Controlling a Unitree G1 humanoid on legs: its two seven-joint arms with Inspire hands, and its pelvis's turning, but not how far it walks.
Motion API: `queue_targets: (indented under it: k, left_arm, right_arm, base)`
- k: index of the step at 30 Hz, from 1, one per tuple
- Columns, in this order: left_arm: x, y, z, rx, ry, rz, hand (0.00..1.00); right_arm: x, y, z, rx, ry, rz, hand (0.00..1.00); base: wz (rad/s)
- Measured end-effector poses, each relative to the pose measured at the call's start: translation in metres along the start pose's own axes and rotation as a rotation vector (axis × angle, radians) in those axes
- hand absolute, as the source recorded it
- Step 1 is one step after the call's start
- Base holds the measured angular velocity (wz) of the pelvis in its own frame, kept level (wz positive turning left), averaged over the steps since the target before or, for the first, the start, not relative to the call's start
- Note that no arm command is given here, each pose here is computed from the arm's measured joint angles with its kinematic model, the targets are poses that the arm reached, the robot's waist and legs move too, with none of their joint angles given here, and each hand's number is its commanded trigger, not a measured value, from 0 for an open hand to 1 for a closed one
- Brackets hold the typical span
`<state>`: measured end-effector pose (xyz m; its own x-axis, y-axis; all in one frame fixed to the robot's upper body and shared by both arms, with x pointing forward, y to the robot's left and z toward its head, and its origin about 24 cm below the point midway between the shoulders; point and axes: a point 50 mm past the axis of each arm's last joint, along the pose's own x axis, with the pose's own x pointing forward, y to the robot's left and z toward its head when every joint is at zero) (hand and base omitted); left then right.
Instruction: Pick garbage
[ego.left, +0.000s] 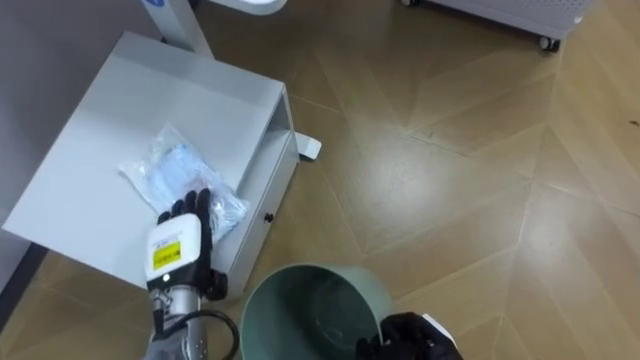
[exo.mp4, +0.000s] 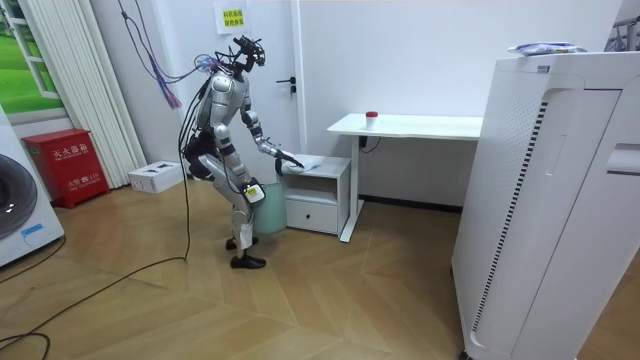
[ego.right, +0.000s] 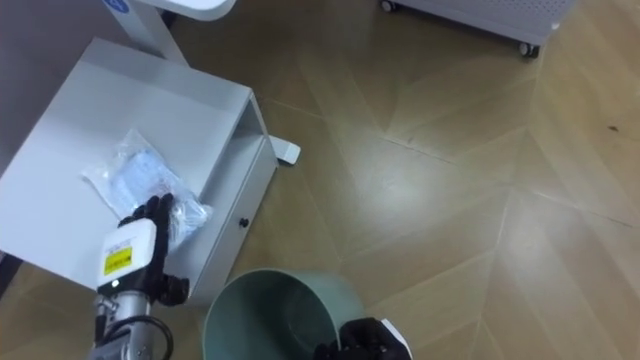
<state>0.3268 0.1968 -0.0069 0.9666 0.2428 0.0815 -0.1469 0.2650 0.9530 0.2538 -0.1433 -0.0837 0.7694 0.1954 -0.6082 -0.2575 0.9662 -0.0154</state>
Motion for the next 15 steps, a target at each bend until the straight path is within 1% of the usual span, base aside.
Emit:
queue_targets:
  k: [5, 8, 10, 15]
  left_arm:
    - [0.0021, 0.0022, 0.0055, 0.045, -0.051, 0.011, 1.00]
    - [0.0068, 0.0065, 0.0082, 0.070, -0.058, 0.021, 1.00]
    - [0.0075, 0.0073, 0.0086, 0.090, -0.069, 0.022, 1.00]
    - [0.0074, 0.0071, 0.0086, 0.094, -0.069, 0.022, 1.00]
  right_arm:
    - [0.0002, -0.0011, 0.0001, -0.003, 0.010, 0.000, 1.00]
    - [0.0004, -0.0015, 0.0007, -0.005, 0.013, 0.007, 1.00]
    - [0.0005, -0.0014, 0.0009, -0.005, 0.013, 0.008, 1.00]
    - [0.0005, -0.0012, 0.0010, -0.004, 0.018, 0.010, 1.00]
  base:
    - [0.00]
    - [0.00]
    - [0.00]
    - [0.00]
